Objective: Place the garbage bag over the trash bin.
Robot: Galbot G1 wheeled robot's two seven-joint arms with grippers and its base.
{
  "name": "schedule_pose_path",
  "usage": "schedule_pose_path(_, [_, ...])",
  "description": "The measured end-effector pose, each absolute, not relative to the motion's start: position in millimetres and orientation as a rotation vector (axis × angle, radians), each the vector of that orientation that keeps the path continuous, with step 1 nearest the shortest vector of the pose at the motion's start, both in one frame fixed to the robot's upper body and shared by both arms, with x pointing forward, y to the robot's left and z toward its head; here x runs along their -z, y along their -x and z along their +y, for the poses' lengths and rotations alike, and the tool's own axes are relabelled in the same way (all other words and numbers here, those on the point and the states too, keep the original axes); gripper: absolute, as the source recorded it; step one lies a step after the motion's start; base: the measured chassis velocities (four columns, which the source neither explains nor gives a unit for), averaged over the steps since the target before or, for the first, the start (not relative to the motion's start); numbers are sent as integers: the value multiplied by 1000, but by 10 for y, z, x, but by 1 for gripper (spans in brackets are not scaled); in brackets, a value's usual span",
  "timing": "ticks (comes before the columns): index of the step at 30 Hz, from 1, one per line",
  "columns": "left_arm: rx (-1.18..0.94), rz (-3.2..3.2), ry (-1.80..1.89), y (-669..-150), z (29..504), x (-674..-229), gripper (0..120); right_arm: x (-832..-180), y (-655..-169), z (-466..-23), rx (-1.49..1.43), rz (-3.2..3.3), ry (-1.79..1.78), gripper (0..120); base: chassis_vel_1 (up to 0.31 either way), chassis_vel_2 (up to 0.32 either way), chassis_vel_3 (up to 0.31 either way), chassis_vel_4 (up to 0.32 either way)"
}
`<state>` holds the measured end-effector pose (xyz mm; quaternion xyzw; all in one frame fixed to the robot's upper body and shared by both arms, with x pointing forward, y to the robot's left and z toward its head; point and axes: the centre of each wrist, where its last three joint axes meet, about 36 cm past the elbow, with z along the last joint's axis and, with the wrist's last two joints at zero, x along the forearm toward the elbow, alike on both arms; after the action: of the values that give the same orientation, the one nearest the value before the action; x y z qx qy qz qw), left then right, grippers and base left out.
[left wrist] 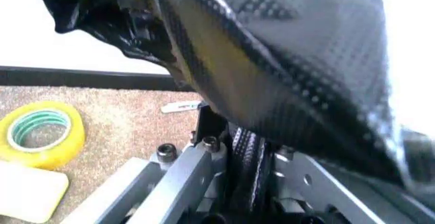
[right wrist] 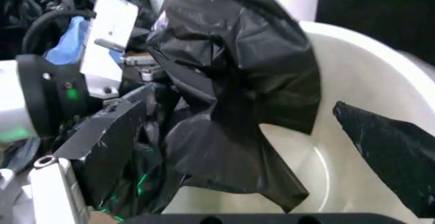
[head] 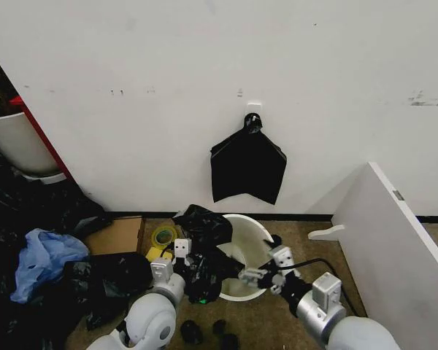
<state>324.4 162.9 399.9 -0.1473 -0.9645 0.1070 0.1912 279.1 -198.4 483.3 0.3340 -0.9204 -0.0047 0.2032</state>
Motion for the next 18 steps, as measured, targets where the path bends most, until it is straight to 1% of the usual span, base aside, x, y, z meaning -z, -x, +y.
schedule_pose_path(3, [-298,-2706,417,-3231,1626,-3990,4,-4818,-2844,-1989,39,-2541,-952,100,0,0,0,0])
schedule_pose_path(4, [-295,-2701,419,-3203,1622,-3970,4,-4793,-2929,-1987,73,-2487,-981,95,0,0,0,0])
schedule_pose_path(5, [-295,-2700,419,-3197,1620,-3966,4,-4786,-2953,-1984,81,-2469,-987,94,0,0,0,0])
schedule_pose_path(7, [-298,-2695,421,-3182,1611,-3957,4,-4754,-3026,-1981,103,-2413,-994,85,0,0,0,0])
schedule_pose_path(8, [-298,-2695,421,-3182,1611,-3957,4,-4754,-3026,-1981,103,-2413,-994,85,0,0,0,0])
schedule_pose_path(10, [-322,-2678,423,-3174,1594,-3967,4,-4709,-3098,-1981,138,-2368,-999,74,0,0,0,0])
schedule_pose_path(13, [-334,-2670,423,-3171,1574,-3968,4,-4699,-3128,-1968,170,-2349,-1005,64,0,0,0,0])
schedule_pose_path(14, [-336,-2669,422,-3172,1568,-3965,4,-4695,-3132,-1960,175,-2347,-1006,59,0,0,0,0])
schedule_pose_path(16, [-336,-2668,420,-3172,1565,-3961,4,-4692,-3132,-1953,177,-2345,-1006,57,0,0,0,0])
schedule_pose_path(18, [-335,-2662,419,-3172,1553,-3940,4,-4677,-3126,-1924,177,-2346,-1007,46,0,0,0,0])
